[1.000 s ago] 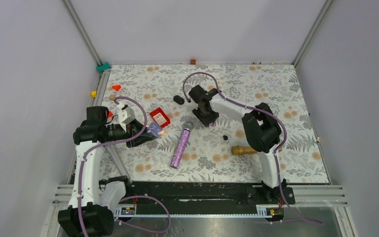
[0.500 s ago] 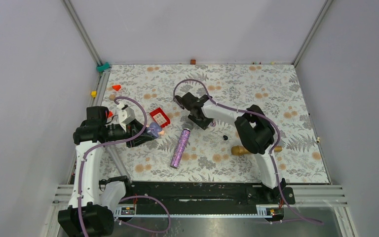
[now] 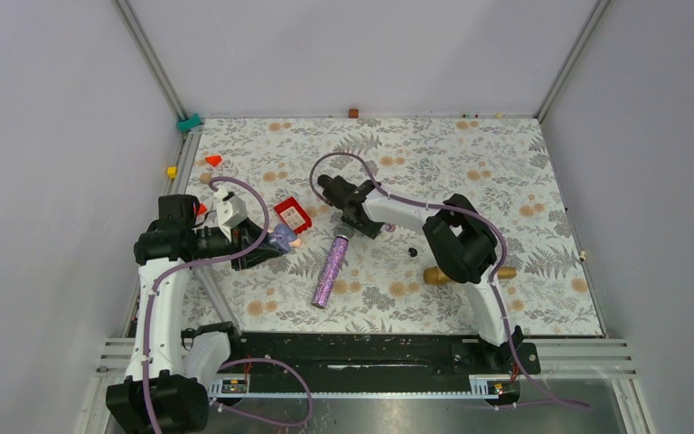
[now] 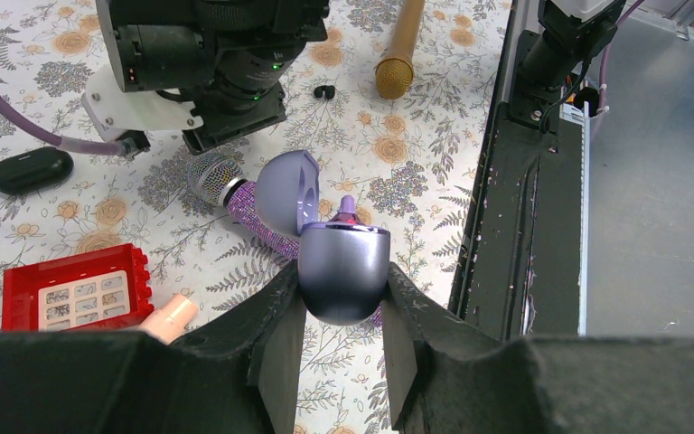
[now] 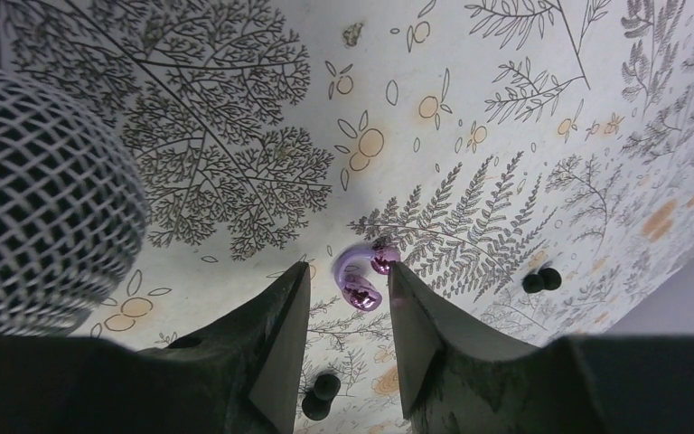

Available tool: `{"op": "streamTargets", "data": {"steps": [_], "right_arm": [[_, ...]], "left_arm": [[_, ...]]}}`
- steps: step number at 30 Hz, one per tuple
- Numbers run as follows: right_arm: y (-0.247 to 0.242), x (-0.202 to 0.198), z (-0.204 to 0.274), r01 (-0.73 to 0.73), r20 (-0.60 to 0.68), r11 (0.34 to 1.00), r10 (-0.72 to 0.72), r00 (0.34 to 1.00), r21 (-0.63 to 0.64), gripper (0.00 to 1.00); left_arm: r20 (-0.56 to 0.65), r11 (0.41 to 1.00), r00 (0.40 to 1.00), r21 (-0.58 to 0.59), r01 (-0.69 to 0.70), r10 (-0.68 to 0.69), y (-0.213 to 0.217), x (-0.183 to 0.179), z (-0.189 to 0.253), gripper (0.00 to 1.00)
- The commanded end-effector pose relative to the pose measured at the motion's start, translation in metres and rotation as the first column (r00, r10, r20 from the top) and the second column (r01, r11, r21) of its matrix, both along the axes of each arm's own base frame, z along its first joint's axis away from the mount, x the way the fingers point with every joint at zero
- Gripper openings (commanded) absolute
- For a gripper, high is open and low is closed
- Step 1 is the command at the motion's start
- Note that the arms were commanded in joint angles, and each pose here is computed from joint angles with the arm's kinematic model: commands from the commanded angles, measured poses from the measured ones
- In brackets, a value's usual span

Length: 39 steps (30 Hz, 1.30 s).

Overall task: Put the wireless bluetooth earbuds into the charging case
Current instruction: Adjust the earbud at the center of the board.

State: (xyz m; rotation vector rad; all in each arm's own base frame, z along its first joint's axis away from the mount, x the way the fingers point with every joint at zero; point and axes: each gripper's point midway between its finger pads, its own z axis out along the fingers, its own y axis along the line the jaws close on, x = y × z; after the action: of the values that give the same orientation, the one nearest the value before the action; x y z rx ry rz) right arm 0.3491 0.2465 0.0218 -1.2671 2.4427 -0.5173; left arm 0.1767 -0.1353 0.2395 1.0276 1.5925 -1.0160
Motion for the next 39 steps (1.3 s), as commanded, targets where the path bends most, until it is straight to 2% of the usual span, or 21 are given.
{"op": "streamTargets", "data": {"steps": [1, 11, 39], "right_arm": [[0.005, -0.001, 0.008, -0.049, 0.056, 0.997, 0.052, 0.997, -0.054, 0.45], [0.002, -0.022, 0.001, -0.053, 0.009, 0.996, 0.054, 0.999, -0.066, 0.44], [-0.009, -0.023, -0.005, -0.056, 0.009, 0.991, 0.058, 0.998, -0.12, 0.4]], "left_arm": [[0.077, 0.999, 0.997, -0.033, 0.026, -0.024, -0.003, 0.0, 0.016, 0.0], [0.082, 0.999, 0.996, -0.033, 0.025, -0.023, -0.003, -0.001, 0.017, 0.0], [0.088, 0.999, 0.996, -0.034, 0.021, -0.018, -0.002, -0.002, 0.017, 0.0]]}}
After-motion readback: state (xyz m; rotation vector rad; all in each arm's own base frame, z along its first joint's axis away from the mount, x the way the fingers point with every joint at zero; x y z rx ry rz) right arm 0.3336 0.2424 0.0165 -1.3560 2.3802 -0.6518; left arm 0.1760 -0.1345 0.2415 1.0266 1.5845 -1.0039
